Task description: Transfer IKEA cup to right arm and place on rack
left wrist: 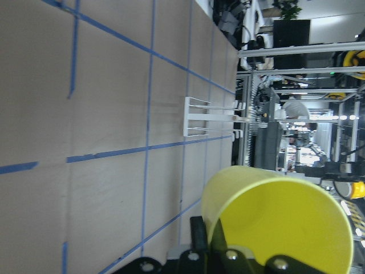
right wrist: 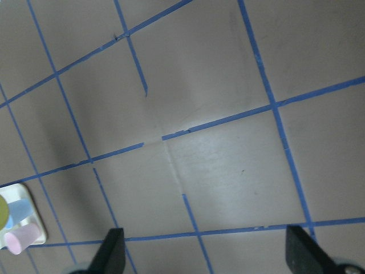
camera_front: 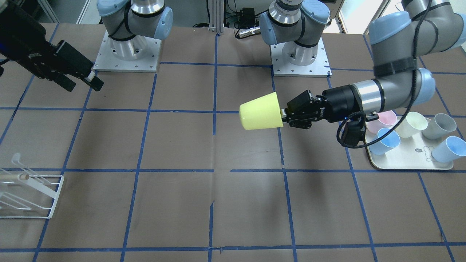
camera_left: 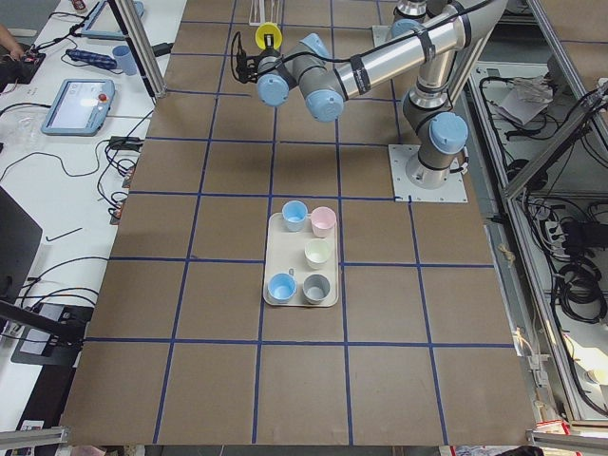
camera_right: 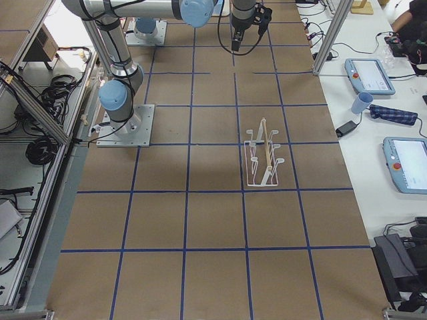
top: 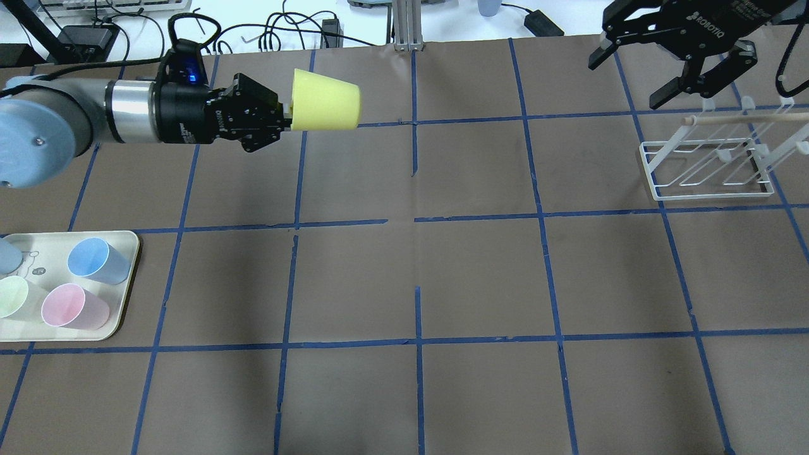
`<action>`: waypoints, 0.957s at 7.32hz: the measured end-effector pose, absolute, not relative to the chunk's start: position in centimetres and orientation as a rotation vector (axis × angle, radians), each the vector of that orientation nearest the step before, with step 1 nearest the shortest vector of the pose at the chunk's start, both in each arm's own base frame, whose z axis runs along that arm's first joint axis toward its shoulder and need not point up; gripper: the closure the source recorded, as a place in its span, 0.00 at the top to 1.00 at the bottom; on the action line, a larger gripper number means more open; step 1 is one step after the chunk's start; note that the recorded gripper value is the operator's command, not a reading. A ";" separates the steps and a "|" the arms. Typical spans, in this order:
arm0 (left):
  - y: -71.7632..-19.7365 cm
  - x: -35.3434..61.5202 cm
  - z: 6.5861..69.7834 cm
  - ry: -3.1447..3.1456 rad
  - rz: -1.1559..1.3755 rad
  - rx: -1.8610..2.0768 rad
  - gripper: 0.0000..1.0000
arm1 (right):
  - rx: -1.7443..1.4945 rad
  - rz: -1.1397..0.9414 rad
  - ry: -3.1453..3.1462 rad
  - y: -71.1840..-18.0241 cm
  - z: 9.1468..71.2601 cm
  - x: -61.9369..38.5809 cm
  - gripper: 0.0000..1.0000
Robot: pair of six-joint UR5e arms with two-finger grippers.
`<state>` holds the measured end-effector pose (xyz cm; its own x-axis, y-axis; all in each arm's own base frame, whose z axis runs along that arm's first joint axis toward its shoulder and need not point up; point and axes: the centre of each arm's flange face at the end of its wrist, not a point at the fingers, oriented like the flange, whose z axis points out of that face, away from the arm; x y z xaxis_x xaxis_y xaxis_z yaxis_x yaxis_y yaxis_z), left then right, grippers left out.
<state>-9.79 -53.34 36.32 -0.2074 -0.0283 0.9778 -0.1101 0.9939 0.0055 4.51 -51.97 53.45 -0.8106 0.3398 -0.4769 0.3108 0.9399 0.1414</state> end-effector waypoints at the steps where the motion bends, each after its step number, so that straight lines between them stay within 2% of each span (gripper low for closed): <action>1: -52.5 -12.9 36.3 -1.690 0.075 0.110 0.00 | 0.515 0.150 2.452 -51.6 53.2 4.1 1.00; 4: -49.8 -19.1 35.2 -1.486 0.110 0.124 0.00 | 0.635 0.344 2.095 -50.7 52.8 5.4 1.00; 7: -47.9 -25.2 36.0 -1.342 0.104 0.111 0.00 | 0.698 0.415 1.898 -50.2 50.7 6.9 1.00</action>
